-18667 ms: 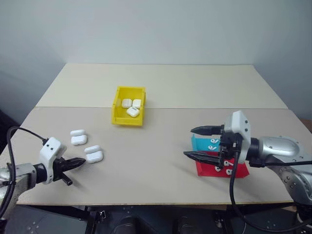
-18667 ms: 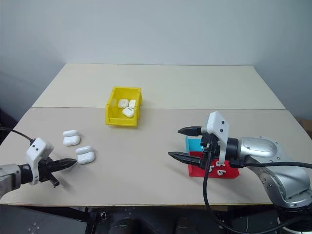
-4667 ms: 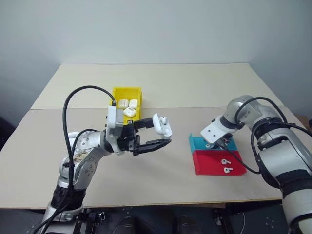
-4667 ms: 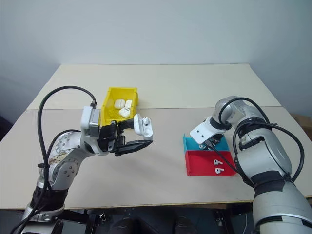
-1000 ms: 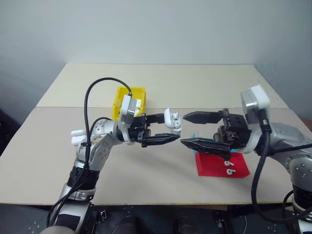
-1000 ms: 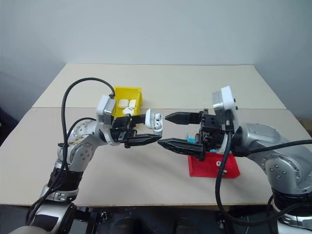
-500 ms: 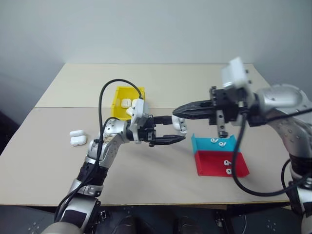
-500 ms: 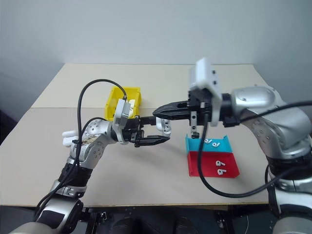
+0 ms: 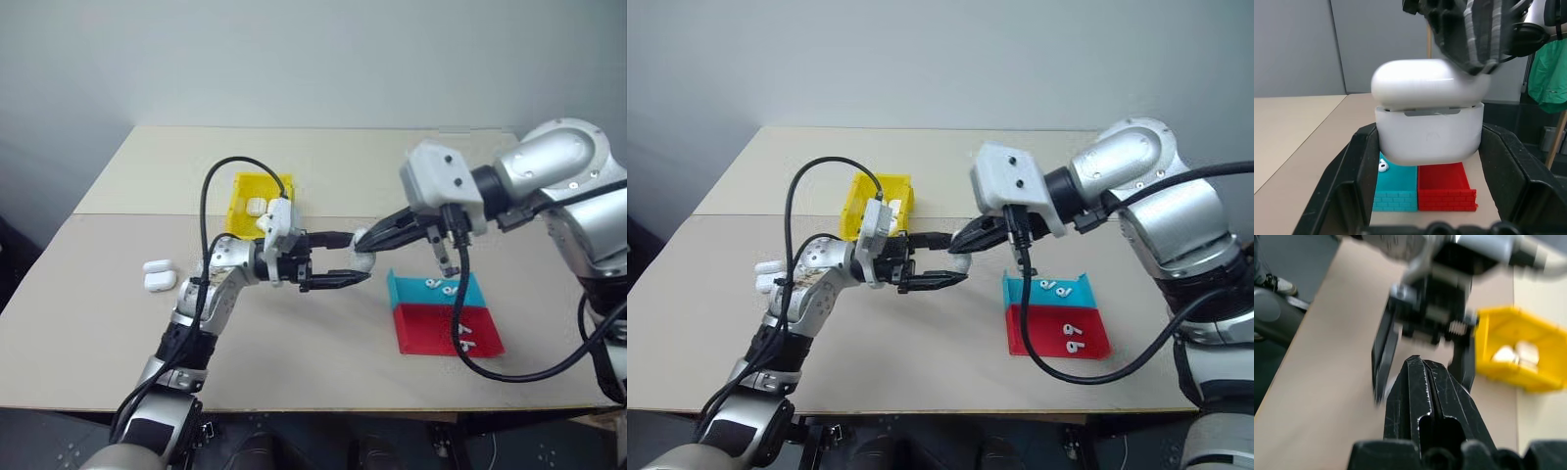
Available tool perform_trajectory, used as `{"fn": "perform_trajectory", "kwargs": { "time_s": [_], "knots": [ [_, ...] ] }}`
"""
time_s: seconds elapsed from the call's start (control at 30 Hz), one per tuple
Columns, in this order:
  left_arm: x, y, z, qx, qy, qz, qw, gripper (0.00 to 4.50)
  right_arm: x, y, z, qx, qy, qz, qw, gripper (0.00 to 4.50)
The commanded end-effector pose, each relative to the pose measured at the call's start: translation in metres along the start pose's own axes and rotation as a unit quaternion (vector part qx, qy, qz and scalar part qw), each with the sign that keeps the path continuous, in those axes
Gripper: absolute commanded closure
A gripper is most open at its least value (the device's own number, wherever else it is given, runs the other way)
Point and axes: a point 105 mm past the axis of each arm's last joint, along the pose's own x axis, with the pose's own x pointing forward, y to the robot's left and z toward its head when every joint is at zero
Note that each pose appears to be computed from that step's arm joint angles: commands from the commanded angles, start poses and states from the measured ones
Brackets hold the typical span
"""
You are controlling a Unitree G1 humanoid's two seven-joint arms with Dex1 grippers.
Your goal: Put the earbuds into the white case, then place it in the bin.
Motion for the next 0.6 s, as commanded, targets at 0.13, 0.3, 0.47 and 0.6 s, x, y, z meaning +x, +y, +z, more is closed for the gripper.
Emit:
{"fn": "perform_trajectory", "kwargs": {
  "time_s": [0.13,0.3,0.47,0.6],
  "knots": [
    [-0.009,0.0,0.028,0.052,-0.036,0.033,0.997,1.73,-0.022,-0.014,-0.005,0.042,-0.034,-0.104,0.993,4.48],
    [-0.022,0.015,0.034,0.073,-0.03,0.132,0.988,1.73,-0.042,-0.021,-0.005,0.118,-0.088,-0.187,0.971,4.48],
    [-0.048,0.068,0.028,0.099,0.015,0.347,0.933,1.73,-0.033,-0.014,-0.035,0.185,-0.059,-0.258,0.946,4.48],
    [-0.072,0.113,0.025,0.112,0.045,0.5,0.857,1.73,-0.015,-0.007,-0.038,0.196,-0.075,-0.28,0.937,4.48]
  ]
}}
